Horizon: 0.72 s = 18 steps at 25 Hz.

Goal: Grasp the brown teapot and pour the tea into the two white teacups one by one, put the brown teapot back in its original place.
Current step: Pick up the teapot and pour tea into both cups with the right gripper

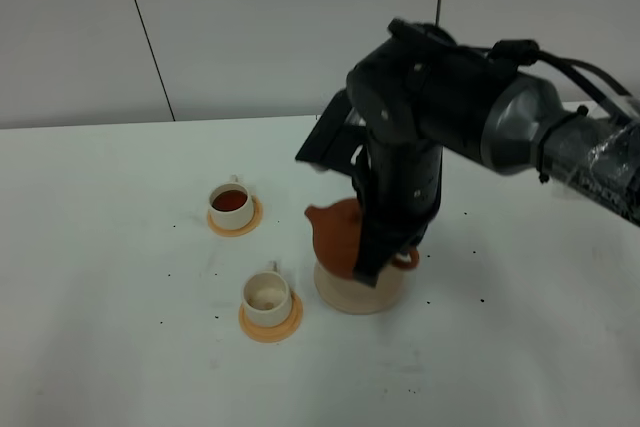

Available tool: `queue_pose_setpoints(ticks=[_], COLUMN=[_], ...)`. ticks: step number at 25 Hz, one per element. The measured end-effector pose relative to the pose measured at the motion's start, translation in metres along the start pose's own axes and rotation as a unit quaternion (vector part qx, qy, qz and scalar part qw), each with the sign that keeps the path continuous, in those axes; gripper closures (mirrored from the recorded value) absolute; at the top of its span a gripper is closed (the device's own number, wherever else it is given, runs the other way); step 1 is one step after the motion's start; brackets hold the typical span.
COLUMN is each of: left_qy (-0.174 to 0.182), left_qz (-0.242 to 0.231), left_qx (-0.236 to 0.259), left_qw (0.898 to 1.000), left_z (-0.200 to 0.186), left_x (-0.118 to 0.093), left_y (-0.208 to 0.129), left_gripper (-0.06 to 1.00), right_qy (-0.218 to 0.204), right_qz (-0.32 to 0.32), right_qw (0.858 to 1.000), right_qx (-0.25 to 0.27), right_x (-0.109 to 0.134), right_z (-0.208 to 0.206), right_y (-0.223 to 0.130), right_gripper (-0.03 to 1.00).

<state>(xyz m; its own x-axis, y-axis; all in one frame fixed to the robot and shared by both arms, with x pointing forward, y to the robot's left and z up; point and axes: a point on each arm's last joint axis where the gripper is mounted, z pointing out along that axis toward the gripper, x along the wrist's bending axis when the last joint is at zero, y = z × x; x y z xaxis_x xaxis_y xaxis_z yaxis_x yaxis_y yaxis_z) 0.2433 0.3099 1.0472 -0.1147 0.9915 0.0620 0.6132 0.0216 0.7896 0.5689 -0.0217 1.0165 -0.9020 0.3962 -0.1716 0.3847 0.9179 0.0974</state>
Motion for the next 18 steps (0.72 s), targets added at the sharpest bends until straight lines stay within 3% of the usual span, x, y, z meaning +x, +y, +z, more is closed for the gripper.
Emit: queue_pose_setpoints(ticks=[7, 12, 18], left_qy=[0.000, 0.000, 0.000], left_qz=[0.000, 0.000, 0.000], left_qx=[0.000, 0.000, 0.000], left_qw=[1.000, 1.000, 1.000], left_z=[0.000, 0.000, 0.000], left_x=[0.000, 0.000, 0.000], left_y=[0.000, 0.000, 0.000], left_gripper=[0.71, 0.71, 0.71], right_qy=[0.007, -0.006, 0.006], right_qz=[-0.003, 0.026, 0.048], right_qw=[1.000, 0.999, 0.999], right_qx=[-0.006, -0.030, -0.011], right_x=[0.039, 0.042, 0.050], right_z=[0.020, 0.019, 0.039], right_y=[0.003, 0.009, -0.002], right_gripper=[0.87, 0.87, 0.87])
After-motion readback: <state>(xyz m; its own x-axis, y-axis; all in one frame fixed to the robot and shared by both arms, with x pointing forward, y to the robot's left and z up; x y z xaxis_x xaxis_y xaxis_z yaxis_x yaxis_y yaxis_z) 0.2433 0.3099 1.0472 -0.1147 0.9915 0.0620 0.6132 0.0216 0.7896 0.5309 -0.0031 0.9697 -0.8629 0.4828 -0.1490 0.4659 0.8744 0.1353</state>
